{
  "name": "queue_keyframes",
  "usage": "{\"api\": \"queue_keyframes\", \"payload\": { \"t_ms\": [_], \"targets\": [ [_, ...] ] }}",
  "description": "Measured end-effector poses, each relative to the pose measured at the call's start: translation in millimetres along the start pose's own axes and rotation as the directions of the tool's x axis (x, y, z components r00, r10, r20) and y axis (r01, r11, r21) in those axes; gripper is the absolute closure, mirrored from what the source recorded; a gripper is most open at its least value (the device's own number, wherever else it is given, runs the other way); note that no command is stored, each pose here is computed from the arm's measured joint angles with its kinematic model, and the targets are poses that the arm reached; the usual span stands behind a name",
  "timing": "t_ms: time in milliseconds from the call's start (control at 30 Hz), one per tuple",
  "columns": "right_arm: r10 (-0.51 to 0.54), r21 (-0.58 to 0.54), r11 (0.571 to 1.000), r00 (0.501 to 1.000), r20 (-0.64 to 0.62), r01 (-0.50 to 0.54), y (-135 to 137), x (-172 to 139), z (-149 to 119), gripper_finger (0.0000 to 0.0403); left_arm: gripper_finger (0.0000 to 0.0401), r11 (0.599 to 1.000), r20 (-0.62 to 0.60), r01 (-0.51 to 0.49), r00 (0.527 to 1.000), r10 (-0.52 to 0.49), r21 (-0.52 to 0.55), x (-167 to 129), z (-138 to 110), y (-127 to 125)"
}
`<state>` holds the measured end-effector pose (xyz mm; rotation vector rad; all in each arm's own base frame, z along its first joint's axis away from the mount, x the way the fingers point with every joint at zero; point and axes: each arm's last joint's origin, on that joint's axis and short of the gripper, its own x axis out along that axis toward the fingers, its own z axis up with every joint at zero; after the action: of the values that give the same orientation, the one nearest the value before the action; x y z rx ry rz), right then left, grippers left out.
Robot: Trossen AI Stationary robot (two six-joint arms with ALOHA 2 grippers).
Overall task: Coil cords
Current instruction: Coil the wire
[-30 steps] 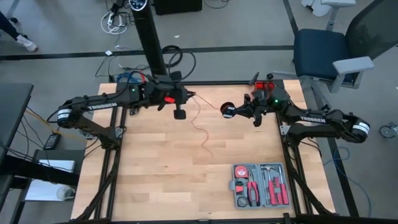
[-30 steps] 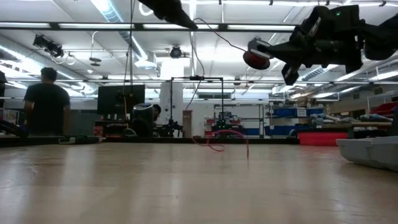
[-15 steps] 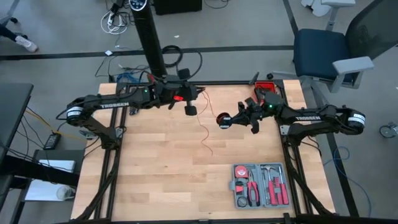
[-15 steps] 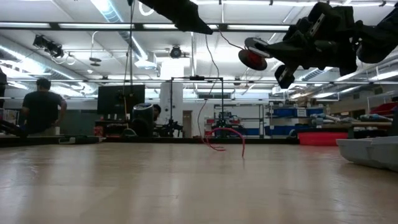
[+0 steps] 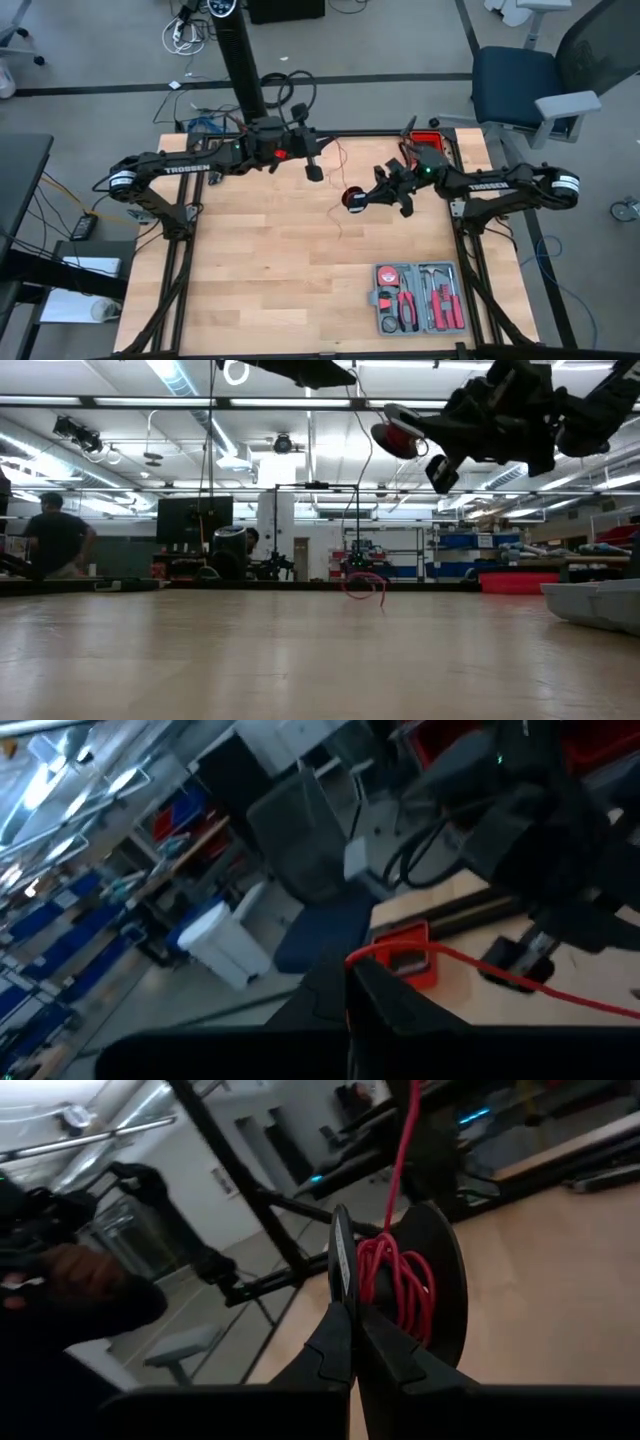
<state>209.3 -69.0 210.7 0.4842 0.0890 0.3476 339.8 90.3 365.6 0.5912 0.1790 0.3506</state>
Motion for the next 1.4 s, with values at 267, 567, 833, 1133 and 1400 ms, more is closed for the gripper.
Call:
{"api": "queue_keyframes", "payload": {
  "t_ms": [267,567,833,1133,1400],
  "targets": [
    [0.132,-0.015,0.991,0.989,-0.061,-0.134,0,24,13,0.0403,0.0401,0.999,0.058,0.047,0.997,-0.048,0.022,0,2,0],
    [0.257,-0.066,0.962,0.961,-0.1,-0.264,-6,51,25,0.0403,0.0401,0.999,0.075,0.011,0.997,-0.007,-0.05,3,-1,8],
    [0.38,-0.145,0.908,0.918,-0.112,-0.394,-1,65,44,0.0403,0.0401,0.988,-0.024,0.045,0.999,-0.049,-0.145,23,-26,-2],
    [0.437,-0.224,0.868,0.896,-0.081,-0.444,7,65,57,0.0402,0.0401,0.955,-0.005,0.184,0.982,-0.191,-0.232,32,-33,-20],
    [0.468,-0.233,0.853,0.882,-0.055,-0.467,9,59,65,0.0402,0.0401,0.93,-0.051,0.217,0.969,-0.243,-0.298,31,-36,-28]
  ]
}}
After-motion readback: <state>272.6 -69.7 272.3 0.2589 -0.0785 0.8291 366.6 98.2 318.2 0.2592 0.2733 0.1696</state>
